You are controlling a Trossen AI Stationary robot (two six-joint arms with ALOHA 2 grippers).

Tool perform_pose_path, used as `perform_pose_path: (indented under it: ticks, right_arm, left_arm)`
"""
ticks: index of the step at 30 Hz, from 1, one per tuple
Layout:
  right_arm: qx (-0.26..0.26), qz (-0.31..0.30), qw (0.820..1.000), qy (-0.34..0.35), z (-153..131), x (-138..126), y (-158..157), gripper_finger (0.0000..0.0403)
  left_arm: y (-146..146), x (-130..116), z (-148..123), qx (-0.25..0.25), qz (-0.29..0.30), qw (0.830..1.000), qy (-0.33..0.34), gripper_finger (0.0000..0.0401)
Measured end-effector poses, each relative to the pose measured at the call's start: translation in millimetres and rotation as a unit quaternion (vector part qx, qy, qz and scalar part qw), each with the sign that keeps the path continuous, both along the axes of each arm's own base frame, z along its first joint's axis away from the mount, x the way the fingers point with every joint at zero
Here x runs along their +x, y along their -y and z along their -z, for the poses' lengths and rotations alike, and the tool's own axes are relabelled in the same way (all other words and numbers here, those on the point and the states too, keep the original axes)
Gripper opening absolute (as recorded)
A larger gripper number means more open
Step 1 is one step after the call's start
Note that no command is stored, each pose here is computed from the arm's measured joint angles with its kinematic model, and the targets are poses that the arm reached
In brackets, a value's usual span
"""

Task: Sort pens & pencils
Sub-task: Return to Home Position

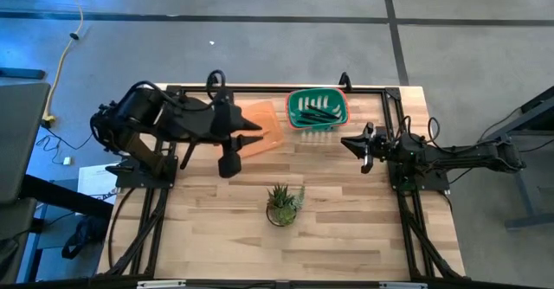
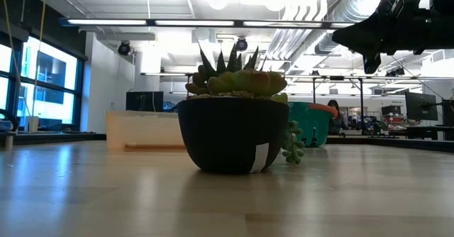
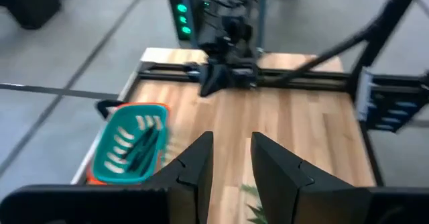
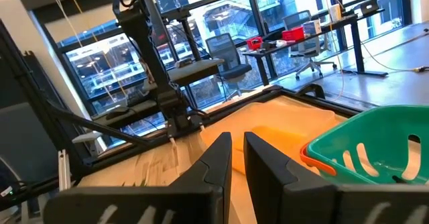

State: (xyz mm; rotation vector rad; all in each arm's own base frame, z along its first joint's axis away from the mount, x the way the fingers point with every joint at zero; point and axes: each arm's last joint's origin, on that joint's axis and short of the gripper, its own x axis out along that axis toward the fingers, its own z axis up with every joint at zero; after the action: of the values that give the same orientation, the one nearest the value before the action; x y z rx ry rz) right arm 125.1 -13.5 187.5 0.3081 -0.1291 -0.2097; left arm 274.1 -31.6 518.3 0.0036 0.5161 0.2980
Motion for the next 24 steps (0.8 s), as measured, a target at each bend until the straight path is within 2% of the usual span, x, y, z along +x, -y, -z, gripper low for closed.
perform_pose_path:
  ticks: [4, 11, 17, 24]
  right_arm:
    - [0.0, 0.0, 1.0, 0.0, 0.0, 0.0, 0.0, 0.0032]
    - [0.0, 0.0, 1.0, -0.001, 0.1, 0.0, 0.0, 0.0032]
    - [0.003, 0.0, 1.0, 0.004, -0.6, -0.1, 0.0, 0.0032]
    - [0.006, -0.001, 0.999, 0.032, -5.8, -0.7, 0.0, 0.0032]
  left_arm:
    - [-3.1, -7.0, -4.4, 0.015, -0.031, 0.999, 0.012, 0.0088]
    - [-4.0, -15.5, -12.3, 0.004, -0.031, 0.999, 0.038, 0.0088]
    - [-1.8, -11.0, -13.3, -0.093, -0.044, 0.992, 0.074, 0.0088]
    - [5.7, 4.9, -23.2, -0.163, 0.035, 0.976, 0.138, 0.0088]
